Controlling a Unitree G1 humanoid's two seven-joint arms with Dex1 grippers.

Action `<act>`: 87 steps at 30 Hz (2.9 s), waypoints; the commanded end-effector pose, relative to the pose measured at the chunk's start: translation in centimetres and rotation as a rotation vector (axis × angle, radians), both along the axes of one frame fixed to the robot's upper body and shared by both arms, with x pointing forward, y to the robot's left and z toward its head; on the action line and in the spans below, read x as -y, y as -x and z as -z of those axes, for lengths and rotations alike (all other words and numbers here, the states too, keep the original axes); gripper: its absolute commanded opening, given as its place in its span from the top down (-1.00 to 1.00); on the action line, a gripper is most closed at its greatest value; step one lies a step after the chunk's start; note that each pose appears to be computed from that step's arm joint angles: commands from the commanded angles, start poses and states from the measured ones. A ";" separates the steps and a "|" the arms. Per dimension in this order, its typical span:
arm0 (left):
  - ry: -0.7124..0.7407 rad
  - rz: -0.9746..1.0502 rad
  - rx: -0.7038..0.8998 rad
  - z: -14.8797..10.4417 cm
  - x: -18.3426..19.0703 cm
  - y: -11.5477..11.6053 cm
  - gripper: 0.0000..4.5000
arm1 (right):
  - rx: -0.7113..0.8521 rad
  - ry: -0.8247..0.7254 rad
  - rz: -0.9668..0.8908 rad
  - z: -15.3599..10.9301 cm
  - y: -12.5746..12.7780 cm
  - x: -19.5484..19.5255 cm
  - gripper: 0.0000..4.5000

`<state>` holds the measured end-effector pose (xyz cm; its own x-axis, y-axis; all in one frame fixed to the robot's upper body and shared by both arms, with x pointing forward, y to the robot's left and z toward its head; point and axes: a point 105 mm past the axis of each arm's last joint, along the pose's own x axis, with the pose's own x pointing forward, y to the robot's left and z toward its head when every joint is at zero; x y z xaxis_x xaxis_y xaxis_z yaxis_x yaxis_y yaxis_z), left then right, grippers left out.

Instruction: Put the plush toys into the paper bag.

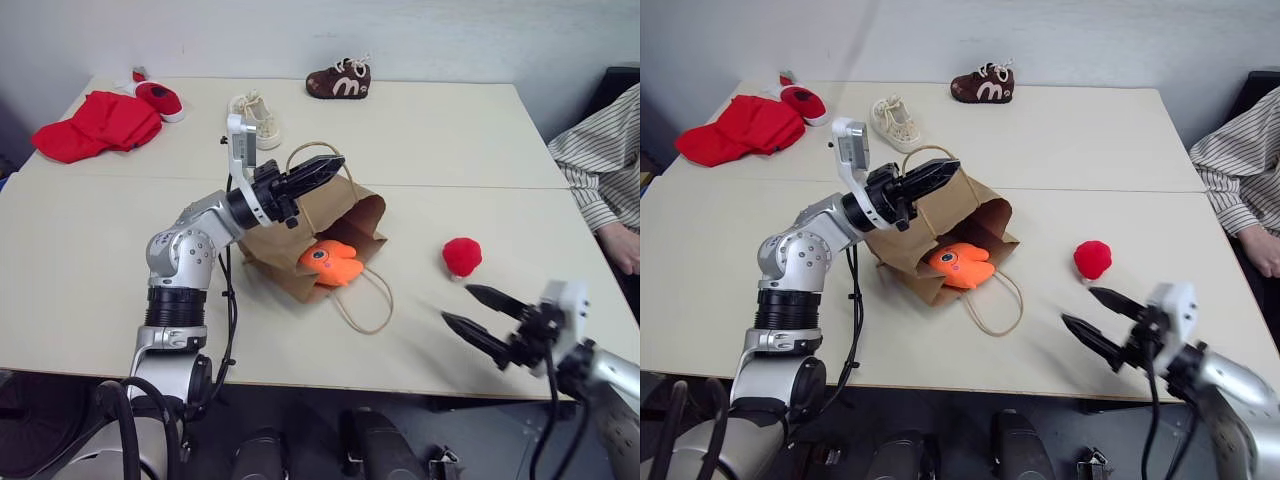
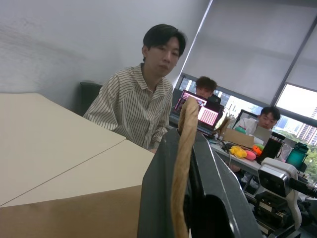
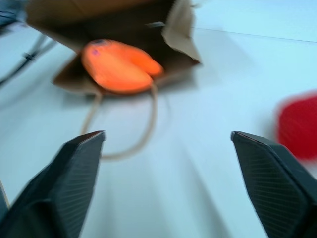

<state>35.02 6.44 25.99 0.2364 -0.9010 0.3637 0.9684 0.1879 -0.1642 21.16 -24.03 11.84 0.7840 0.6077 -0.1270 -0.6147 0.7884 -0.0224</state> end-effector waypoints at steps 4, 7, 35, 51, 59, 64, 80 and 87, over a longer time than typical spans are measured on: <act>0.007 0.003 0.057 -1.2 0.0 0.5 1.00 | 0.112 0.099 0.184 -0.1 -0.9 2.5 -0.98; 0.005 0.004 0.058 -1.2 0.1 0.6 1.00 | 0.132 0.096 0.192 -1.8 -4.6 1.2 -0.98; 0.015 -0.013 0.084 -2.2 0.0 0.5 1.00 | 0.041 0.190 -0.015 -4.5 -10.3 -2.6 0.98; 0.005 -0.006 0.090 -2.0 0.3 0.5 1.00 | -0.125 0.245 0.129 -1.8 -12.8 -0.4 -0.40; 0.006 -0.004 0.091 -1.9 0.5 0.5 1.00 | -0.097 0.266 0.095 -2.2 -13.3 -0.3 0.73; 0.007 -0.001 0.092 -2.0 0.5 0.5 1.00 | -0.039 0.292 0.036 -3.5 -12.8 0.0 0.97; 0.093 0.092 0.055 -3.3 0.5 1.4 1.00 | 0.168 0.022 -0.418 -6.9 -9.1 -16.4 0.97; 0.077 0.217 -0.009 -2.9 0.8 3.2 1.00 | 0.247 -0.062 -0.243 -7.6 -14.1 -19.9 0.97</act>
<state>33.10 5.88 27.82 0.1140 -0.9006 0.4194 0.9750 0.0205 -0.2211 34.76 -4.57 18.76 0.5963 0.8015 0.0448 -0.7903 0.5960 -0.1421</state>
